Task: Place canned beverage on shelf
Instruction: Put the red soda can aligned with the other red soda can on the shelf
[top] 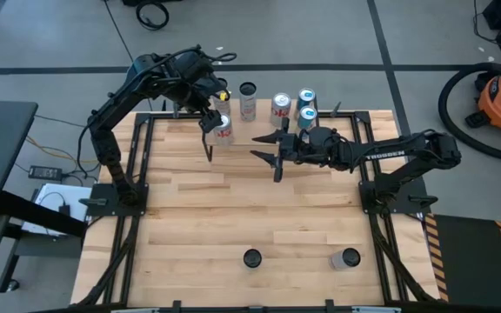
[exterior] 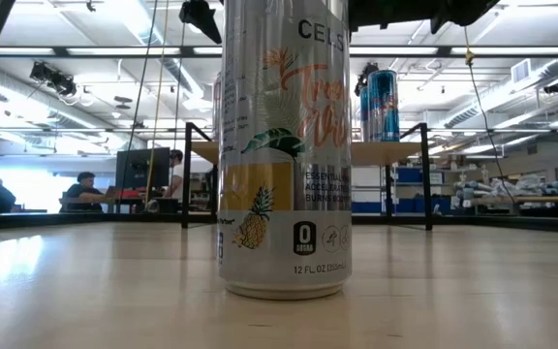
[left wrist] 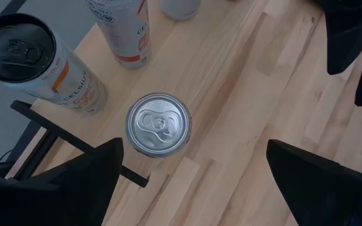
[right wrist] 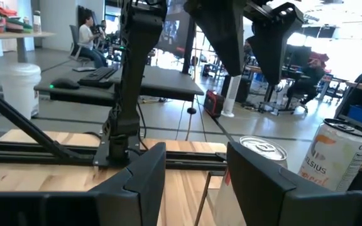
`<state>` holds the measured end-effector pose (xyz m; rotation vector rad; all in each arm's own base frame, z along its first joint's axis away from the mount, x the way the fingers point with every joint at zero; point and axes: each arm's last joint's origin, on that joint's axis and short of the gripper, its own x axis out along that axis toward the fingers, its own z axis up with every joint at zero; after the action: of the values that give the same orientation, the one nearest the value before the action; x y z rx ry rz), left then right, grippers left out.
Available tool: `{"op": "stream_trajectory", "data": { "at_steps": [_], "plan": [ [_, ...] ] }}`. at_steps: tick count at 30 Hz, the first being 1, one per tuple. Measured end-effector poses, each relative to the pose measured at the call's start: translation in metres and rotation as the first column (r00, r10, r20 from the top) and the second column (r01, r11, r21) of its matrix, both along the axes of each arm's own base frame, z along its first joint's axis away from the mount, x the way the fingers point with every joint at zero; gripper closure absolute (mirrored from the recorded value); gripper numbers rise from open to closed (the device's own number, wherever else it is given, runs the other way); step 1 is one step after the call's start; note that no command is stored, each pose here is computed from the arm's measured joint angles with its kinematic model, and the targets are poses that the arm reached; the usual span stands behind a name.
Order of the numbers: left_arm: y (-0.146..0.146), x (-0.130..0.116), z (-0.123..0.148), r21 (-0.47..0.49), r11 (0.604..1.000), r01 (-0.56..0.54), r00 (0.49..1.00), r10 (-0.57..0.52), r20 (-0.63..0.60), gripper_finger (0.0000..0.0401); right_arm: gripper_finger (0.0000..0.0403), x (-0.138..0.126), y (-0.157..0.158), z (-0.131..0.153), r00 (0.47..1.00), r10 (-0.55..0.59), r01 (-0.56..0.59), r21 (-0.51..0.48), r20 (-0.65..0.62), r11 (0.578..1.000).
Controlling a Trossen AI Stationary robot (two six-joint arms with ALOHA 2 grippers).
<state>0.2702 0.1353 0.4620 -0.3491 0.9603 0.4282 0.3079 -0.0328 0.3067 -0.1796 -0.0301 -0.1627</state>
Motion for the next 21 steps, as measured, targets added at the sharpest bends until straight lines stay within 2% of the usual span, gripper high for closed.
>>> {"op": "stream_trajectory", "data": {
  "at_steps": [7,14,21],
  "plan": [
    [-0.003,-0.014,0.01,0.034,0.999,0.015,1.0,-0.016,0.027,0.0007,0.0224,-0.001,-0.003,0.003,0.999,-0.013,0.013,0.005,0.03,1.0],
    [-0.012,-0.034,0.026,0.064,0.998,0.002,0.997,-0.007,0.077,0.0007,0.0224,-0.002,-0.012,-0.002,0.999,-0.037,0.037,0.091,-0.004,0.995],
    [-0.022,-0.052,0.038,0.089,0.996,0.001,0.993,-0.011,0.122,0.0007,0.0199,-0.003,-0.022,-0.004,0.995,0.097,-0.094,0.14,-0.017,0.986]
  ]
}}
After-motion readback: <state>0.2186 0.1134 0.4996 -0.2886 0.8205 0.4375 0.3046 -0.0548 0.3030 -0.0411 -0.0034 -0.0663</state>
